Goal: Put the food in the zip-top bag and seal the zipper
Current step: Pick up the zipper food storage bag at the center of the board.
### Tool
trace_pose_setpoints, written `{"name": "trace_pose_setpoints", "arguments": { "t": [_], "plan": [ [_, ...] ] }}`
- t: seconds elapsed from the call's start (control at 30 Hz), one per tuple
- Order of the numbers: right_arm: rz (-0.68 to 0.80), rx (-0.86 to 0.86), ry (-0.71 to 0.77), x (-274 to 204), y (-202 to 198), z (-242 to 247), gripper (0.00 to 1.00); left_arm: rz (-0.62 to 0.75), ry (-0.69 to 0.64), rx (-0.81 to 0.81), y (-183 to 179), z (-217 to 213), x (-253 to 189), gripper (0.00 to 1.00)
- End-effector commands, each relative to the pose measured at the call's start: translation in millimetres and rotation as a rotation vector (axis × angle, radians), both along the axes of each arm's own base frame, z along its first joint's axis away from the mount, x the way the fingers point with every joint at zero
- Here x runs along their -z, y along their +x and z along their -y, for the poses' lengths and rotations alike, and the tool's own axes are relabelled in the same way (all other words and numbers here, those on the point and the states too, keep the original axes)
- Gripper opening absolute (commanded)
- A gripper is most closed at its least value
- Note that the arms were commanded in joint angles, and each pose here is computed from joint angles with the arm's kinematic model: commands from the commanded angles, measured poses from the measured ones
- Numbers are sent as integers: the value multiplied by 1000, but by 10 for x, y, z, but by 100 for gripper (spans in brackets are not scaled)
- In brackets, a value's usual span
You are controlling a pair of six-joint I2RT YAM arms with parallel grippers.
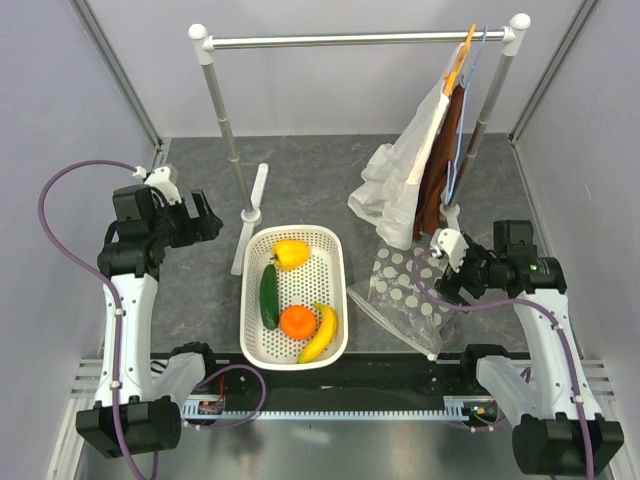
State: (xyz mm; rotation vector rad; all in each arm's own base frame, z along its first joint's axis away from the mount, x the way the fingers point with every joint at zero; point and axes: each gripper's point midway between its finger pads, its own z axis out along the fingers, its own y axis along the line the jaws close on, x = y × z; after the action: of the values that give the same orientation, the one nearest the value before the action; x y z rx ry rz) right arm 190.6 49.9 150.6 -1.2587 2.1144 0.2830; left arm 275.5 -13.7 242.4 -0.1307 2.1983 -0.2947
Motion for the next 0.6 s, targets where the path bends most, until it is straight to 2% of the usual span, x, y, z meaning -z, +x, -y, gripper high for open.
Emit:
{"name": "trace_pose_setpoints", "arguments": {
  "t": [0.0, 0.2, 0.33, 0.57],
  "plan": [
    [11, -87, -14, -57, -162, -133, 95, 58, -51, -87, 161, -49, -90, 100],
    [0, -197, -33, 27, -172, -390, 93, 22, -121, -147, 263, -49, -24, 100],
    [5, -301, -77, 152, -240, -645, 89, 31, -110, -166, 265, -83, -14, 100],
    [84, -346, 16, 234, -290, -1202, 86, 23, -91, -168, 248, -107, 24, 100]
  ]
}}
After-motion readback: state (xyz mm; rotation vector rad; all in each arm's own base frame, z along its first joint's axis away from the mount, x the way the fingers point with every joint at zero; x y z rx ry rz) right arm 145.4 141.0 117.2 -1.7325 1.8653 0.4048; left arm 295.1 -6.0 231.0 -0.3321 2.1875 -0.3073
